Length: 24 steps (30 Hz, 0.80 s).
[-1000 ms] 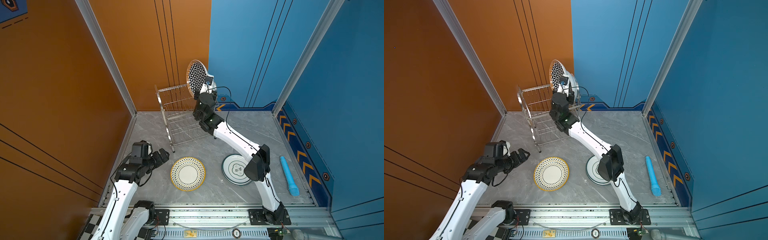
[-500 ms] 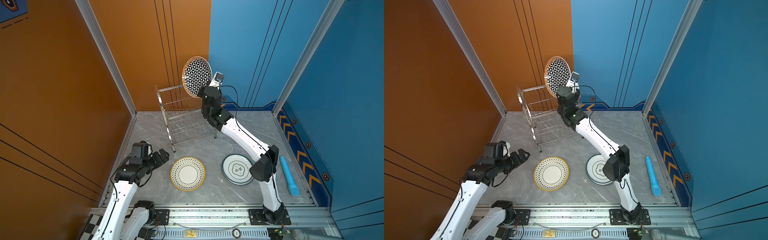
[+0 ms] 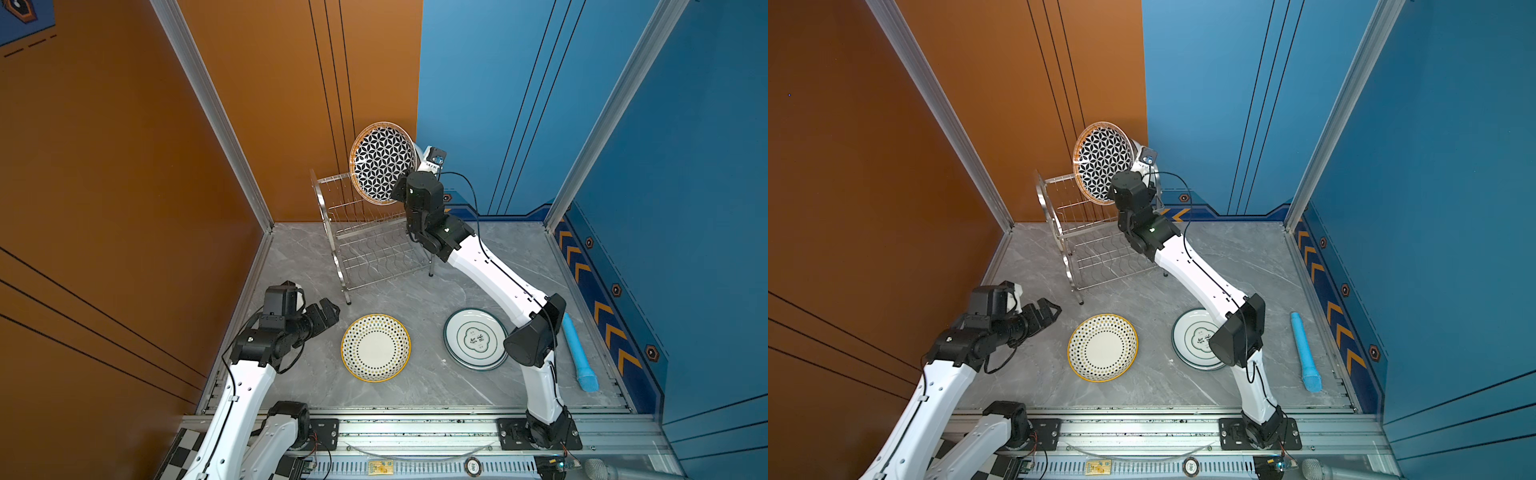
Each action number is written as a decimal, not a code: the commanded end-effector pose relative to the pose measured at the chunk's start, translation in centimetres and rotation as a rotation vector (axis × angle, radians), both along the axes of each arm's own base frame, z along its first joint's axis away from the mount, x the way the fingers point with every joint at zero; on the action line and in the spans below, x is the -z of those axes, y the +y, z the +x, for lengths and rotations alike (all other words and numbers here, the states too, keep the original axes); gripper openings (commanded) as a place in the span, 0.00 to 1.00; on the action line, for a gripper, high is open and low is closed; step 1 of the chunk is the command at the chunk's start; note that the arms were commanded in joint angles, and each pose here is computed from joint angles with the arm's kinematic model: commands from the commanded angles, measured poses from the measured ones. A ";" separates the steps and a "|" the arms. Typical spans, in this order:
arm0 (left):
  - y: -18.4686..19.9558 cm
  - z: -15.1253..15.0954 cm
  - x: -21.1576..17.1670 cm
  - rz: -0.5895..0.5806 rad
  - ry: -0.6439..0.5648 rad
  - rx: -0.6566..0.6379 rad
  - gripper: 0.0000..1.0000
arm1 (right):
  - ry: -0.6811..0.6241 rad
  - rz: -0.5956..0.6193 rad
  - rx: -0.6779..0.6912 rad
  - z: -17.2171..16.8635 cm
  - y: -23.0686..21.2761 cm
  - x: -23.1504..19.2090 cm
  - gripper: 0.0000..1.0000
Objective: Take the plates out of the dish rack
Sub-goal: 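Lift the black-patterned plate up out of the rack with the right gripper, then swing the black-patterned plate toward the left gripper while the left gripper reaches toward it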
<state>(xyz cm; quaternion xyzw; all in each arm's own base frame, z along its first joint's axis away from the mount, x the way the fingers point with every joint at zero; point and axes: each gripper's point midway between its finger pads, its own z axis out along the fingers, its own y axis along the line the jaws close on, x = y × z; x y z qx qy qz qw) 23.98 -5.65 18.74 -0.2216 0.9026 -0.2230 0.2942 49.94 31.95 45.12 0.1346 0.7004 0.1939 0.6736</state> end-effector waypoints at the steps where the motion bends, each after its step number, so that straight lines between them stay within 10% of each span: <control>1: -0.5 0.7 -2.0 -0.015 -0.084 0.034 0.98 | -0.124 0.212 -0.068 -3.1 -1.5 -7.7 0.00; 24: -2.0 1.4 -4.0 -0.083 -0.178 0.103 0.98 | -0.044 0.416 -0.276 -5.0 -2.9 -9.4 0.00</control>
